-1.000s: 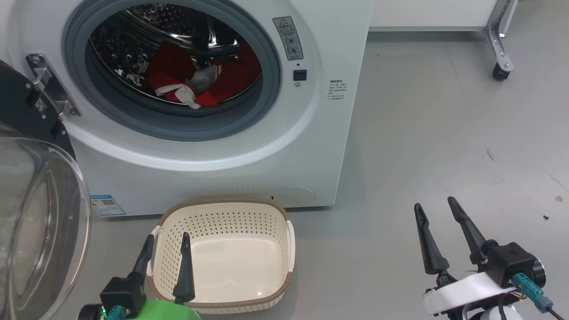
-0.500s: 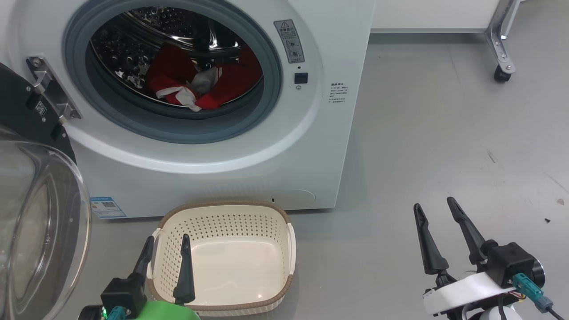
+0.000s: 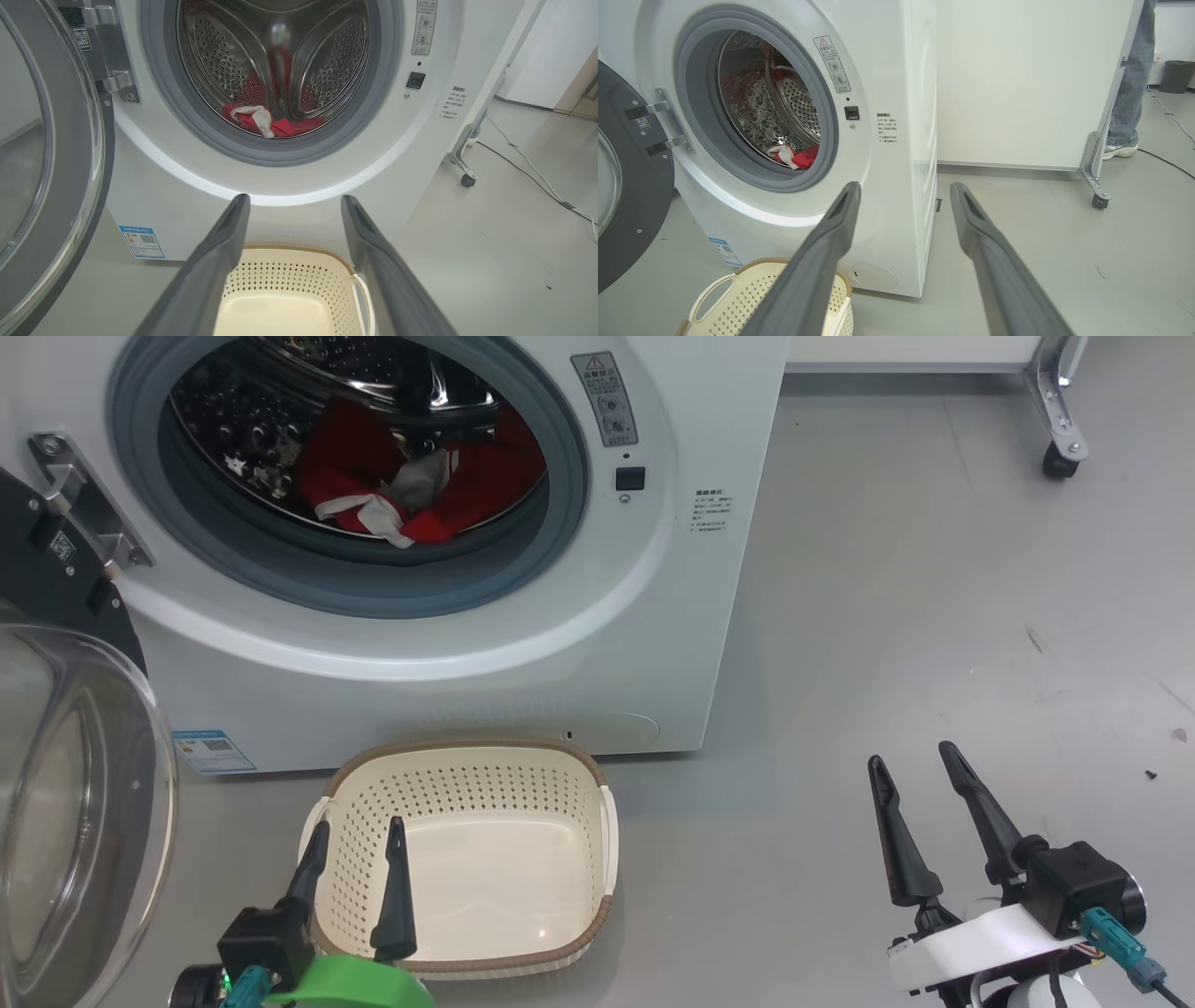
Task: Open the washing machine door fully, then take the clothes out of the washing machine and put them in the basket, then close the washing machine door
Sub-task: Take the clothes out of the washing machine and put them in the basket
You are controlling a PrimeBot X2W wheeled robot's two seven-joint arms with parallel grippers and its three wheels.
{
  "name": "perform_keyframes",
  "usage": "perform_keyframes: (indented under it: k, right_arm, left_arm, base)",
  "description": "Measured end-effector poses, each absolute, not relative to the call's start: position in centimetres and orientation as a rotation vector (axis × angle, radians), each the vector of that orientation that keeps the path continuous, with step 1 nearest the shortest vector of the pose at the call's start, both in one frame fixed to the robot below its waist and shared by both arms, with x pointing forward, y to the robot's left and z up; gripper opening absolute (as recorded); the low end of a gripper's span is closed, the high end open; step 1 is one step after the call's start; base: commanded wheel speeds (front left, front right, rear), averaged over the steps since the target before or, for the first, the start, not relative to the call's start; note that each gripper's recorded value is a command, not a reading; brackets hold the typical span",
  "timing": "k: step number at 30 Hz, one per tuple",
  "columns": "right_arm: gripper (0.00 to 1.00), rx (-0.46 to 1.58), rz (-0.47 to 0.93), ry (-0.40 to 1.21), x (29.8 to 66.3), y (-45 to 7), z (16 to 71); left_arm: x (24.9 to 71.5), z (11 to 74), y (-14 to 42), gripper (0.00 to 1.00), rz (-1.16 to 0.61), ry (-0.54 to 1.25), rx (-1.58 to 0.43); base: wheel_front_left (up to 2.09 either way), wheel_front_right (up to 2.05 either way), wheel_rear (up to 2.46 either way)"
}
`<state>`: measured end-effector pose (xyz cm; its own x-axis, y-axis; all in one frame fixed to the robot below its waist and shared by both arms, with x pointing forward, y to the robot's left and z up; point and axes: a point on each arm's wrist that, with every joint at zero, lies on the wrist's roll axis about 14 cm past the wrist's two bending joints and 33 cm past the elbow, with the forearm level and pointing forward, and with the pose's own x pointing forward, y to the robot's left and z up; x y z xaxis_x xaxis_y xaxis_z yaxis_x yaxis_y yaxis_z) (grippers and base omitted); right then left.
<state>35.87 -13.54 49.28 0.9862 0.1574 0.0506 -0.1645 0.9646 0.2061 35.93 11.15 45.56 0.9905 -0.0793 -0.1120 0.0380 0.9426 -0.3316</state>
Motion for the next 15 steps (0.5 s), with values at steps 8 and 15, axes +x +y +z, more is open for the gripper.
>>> perform_keyframes:
  k: [8, 15]
  right_arm:
    - [1.00, 0.213, 0.153, -0.013, 36.7, -13.8, 48.5]
    - [1.00, 0.217, 0.158, -0.002, 38.3, -13.5, 47.9]
  left_arm:
    - [38.5, 45.0, 9.7, 1.00, -0.100, 0.159, -0.361]
    - [41.8, 43.1, 8.2, 1.00, -0.133, 0.243, -0.384]
  base:
    - [0.00, 0.00, 0.00]
    - [0.00, 0.00, 0.00]
